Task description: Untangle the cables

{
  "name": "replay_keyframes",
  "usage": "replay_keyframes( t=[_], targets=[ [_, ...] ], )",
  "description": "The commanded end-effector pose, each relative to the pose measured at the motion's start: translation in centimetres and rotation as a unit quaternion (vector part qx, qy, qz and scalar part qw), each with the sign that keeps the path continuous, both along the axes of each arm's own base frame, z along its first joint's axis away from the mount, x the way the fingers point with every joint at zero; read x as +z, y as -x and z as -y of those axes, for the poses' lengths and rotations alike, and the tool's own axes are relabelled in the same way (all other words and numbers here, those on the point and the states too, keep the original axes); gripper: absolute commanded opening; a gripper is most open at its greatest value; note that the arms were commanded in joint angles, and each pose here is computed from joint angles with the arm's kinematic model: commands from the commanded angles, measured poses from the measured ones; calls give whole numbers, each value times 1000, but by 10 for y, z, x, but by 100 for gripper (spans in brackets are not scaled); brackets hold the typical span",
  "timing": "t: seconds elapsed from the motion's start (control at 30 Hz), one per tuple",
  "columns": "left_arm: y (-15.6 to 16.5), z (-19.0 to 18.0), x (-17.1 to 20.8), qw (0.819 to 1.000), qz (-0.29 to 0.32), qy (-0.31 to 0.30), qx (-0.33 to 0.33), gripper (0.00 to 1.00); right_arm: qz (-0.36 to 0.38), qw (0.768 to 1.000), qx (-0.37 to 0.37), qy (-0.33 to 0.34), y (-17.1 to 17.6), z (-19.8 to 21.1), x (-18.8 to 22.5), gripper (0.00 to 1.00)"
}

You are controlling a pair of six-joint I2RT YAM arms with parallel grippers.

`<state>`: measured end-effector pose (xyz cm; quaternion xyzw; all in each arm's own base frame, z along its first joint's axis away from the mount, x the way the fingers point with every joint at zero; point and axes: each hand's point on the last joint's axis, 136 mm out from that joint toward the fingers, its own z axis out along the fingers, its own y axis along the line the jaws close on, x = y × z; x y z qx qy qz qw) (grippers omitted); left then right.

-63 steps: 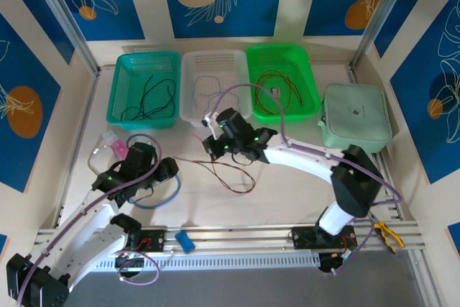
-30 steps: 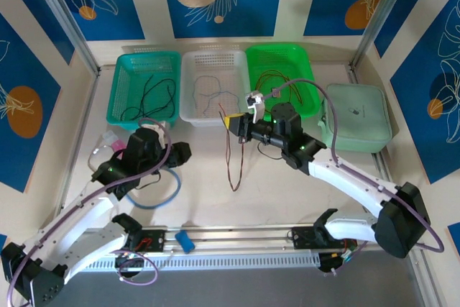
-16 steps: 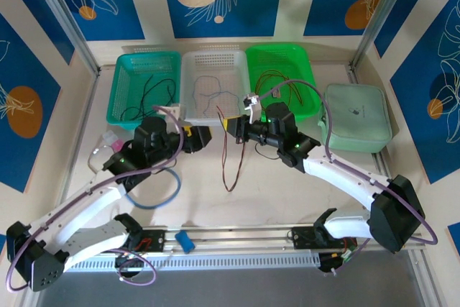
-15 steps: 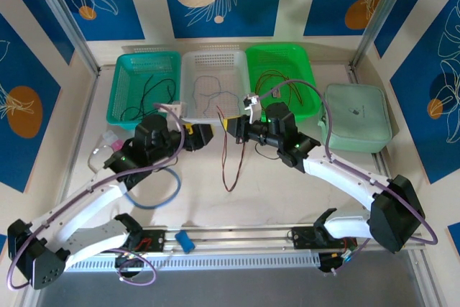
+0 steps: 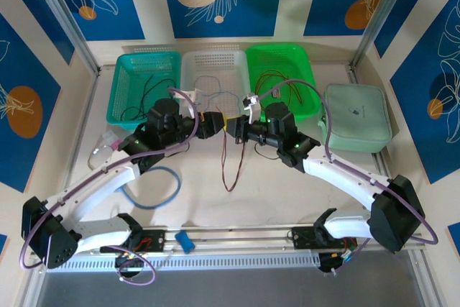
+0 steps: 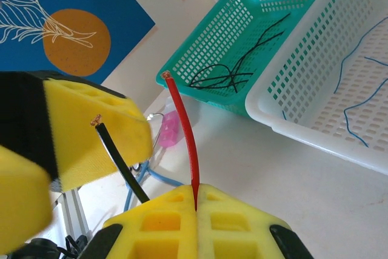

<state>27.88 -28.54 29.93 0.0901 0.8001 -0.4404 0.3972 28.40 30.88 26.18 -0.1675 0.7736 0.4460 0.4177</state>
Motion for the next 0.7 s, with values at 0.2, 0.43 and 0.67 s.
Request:
replay_keyframes(
  t=[0.2, 0.43, 0.67],
  targets=[
    [3, -1, 7, 1000, 10, -13, 3, 11, 23, 1000, -4, -12, 1, 5, 24, 0],
    [3, -10, 3, 1000, 10, -14, 24, 0, 27, 999, -16, -13, 0, 15, 28, 0],
    [4, -31, 13, 997, 37, -33, 62, 0, 48, 997, -61, -17, -2, 43, 46, 0]
  ],
)
